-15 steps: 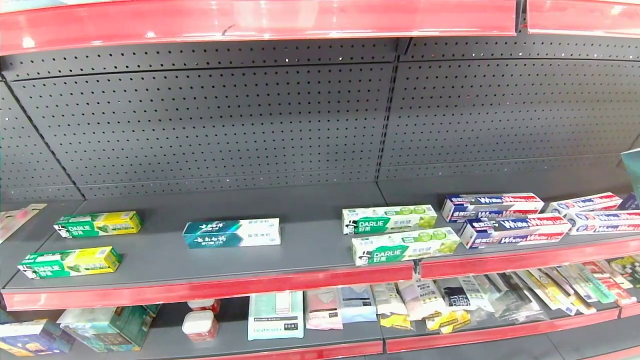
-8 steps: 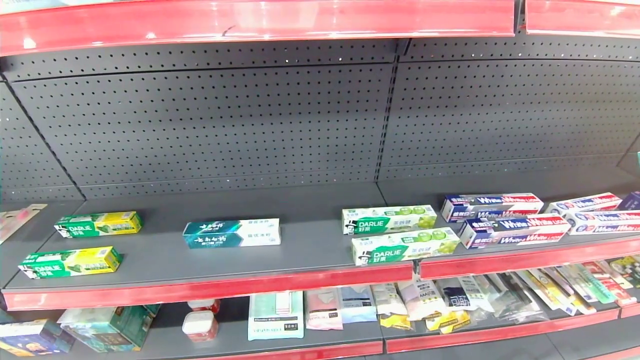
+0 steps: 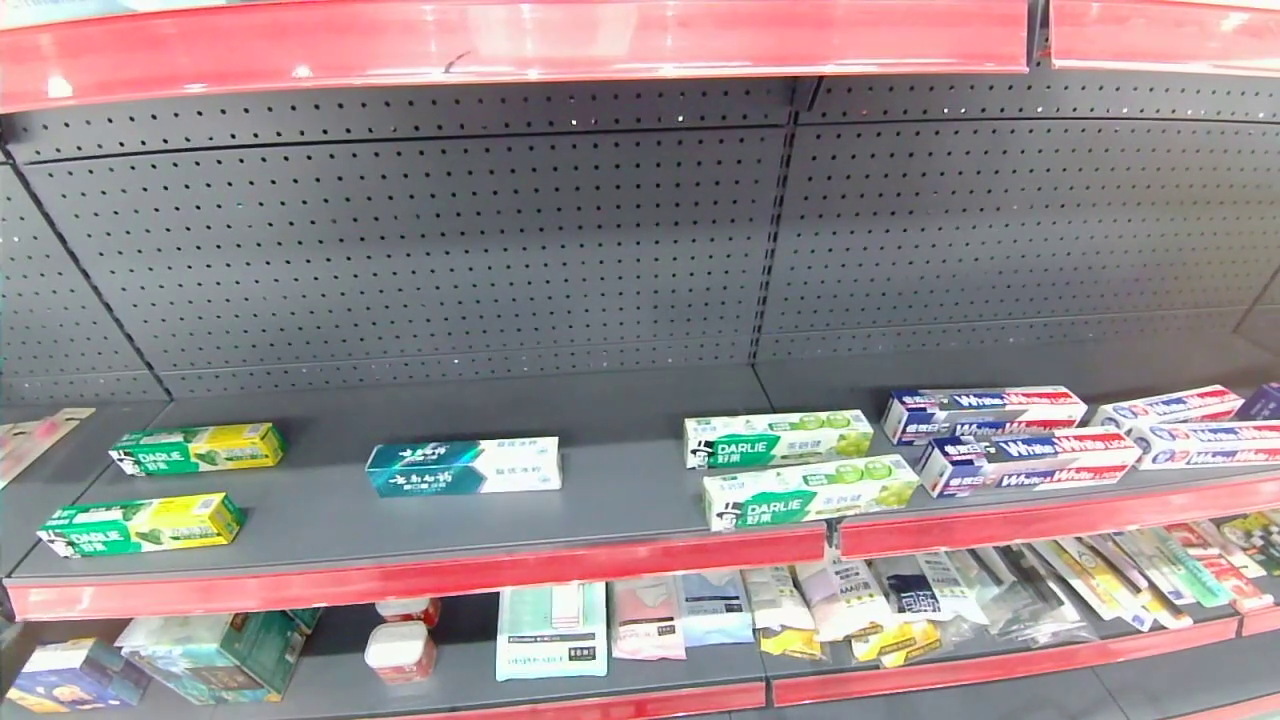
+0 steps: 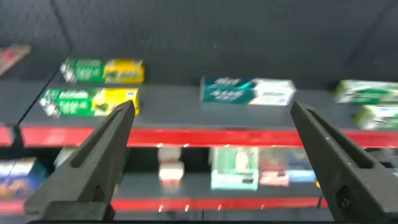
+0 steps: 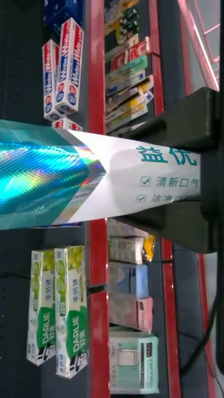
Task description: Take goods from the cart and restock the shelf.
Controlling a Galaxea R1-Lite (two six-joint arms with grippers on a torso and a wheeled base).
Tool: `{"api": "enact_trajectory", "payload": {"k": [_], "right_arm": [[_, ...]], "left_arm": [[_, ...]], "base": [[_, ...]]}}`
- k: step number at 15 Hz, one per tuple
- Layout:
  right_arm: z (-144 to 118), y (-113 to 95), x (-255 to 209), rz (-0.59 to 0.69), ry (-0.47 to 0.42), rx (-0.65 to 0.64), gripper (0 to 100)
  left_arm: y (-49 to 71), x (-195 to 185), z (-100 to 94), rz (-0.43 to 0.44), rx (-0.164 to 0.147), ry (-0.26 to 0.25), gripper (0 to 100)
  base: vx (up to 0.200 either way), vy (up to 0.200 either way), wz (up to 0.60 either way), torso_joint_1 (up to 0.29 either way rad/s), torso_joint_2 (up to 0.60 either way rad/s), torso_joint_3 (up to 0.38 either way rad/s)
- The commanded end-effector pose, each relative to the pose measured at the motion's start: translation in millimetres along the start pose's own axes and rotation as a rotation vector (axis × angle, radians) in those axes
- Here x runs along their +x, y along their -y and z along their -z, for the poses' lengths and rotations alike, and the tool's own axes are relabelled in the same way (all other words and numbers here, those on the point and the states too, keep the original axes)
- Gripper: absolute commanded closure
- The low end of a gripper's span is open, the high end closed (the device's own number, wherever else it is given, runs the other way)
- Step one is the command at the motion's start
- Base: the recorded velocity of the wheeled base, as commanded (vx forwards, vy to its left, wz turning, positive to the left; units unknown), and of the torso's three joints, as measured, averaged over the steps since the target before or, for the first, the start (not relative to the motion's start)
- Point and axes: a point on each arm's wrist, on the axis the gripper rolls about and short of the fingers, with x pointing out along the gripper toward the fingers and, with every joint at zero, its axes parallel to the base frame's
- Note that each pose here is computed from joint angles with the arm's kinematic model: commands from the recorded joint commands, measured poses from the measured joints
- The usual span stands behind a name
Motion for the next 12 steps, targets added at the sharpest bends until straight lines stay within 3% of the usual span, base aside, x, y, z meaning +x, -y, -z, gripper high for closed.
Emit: {"api": "enact_trajectory", "payload": {"k": [1,2,5,8,10,12], "right_arm": [[1,0,1,-0.002,-0.006,-0.004,100],[1,0,4,-0.008,-0.021,-0.020,100],[1,-1,7,-0.038,-0.034,-0.048,100],[3,-2,8,-0.063,-0.040,-0.078,100],[4,-3,8,-0.072,-0.038,-0.089,100],[4,-3,8,-0.081,-0.037,-0.094,100]], "left_arm": [[2.4,95,-22.6,-0.146,0.006,-0.299,0],[3.6,136,-15.8,-0.150,0.011,-0.349,0],[13.2,199,-2.5,-0.138,0.003,-0.343,0],[42.4,248,2.4,-0.093,-0.136,-0.370,0],[60.1,260,11.8,-0.053,-0.135,-0.417,0],[65.0,264,15.7,-0.042,-0.127,-0.431,0]], "base": [[0.000,0.000,0.00,0.000,0.00,0.000],[0.000,0.000,0.00,0.000,0.00,0.000],[0.000,0.000,0.00,0.000,0.00,0.000],[0.000,0.000,0.00,0.000,0.00,0.000],[0.000,0.000,0.00,0.000,0.00,0.000],[0.000,0.000,0.00,0.000,0.00,0.000]]}}
